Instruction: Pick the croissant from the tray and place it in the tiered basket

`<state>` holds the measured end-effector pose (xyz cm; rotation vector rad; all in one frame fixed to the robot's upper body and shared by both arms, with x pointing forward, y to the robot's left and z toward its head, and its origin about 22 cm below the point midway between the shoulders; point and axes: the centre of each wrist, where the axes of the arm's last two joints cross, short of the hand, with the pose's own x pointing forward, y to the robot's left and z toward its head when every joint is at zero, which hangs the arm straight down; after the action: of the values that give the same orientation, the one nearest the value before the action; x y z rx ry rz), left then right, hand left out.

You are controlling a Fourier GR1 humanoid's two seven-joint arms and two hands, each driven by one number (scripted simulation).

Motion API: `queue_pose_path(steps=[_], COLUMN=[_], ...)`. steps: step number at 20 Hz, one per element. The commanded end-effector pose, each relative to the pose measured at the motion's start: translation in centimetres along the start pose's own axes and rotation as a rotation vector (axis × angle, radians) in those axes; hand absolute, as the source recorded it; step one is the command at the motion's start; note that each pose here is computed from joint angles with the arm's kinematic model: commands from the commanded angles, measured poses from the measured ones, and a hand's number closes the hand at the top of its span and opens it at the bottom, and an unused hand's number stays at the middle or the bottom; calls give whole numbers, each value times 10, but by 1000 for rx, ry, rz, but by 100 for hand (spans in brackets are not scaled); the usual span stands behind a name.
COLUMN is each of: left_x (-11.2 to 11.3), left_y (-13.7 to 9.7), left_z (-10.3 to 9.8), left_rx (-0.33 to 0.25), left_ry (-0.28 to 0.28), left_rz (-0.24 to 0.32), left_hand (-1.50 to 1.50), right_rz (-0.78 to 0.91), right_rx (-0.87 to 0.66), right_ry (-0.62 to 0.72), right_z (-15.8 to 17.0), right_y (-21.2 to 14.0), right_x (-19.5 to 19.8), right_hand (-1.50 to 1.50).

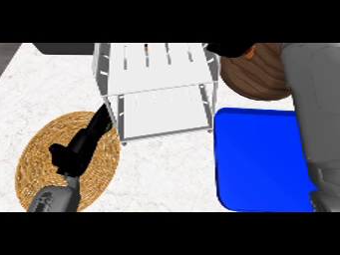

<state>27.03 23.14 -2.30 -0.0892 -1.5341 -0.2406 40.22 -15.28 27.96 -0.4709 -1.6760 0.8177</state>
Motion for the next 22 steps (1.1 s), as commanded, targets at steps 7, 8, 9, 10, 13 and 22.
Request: queue_pose_path(steps=[7, 8, 9, 10, 13, 22], left_x=[2, 3, 6, 2, 8, 14], left_y=[2, 26, -10, 14, -7, -9], left_z=[0, 2, -1, 0, -8, -4], left_rx=[-2, -8, -9, -14, -9, -53], left_ry=[13, 3, -6, -16, -8, -2], left_rz=[-22, -5, -1, -6, -7, 1], left_hand=[0, 0, 0, 0, 0, 0], right_rz=[32, 29, 26, 20, 17, -139], right_rx=[122, 125, 117, 113, 144, 187], right_ry=[19, 14, 16, 29, 15, 62], right_z=[-45, -48, -55, -56, -58, -67], right_y=[76, 85, 70, 101, 103, 130], right_x=[59, 59, 45, 40, 56, 45], right_hand=[150, 150, 150, 150, 150, 150])
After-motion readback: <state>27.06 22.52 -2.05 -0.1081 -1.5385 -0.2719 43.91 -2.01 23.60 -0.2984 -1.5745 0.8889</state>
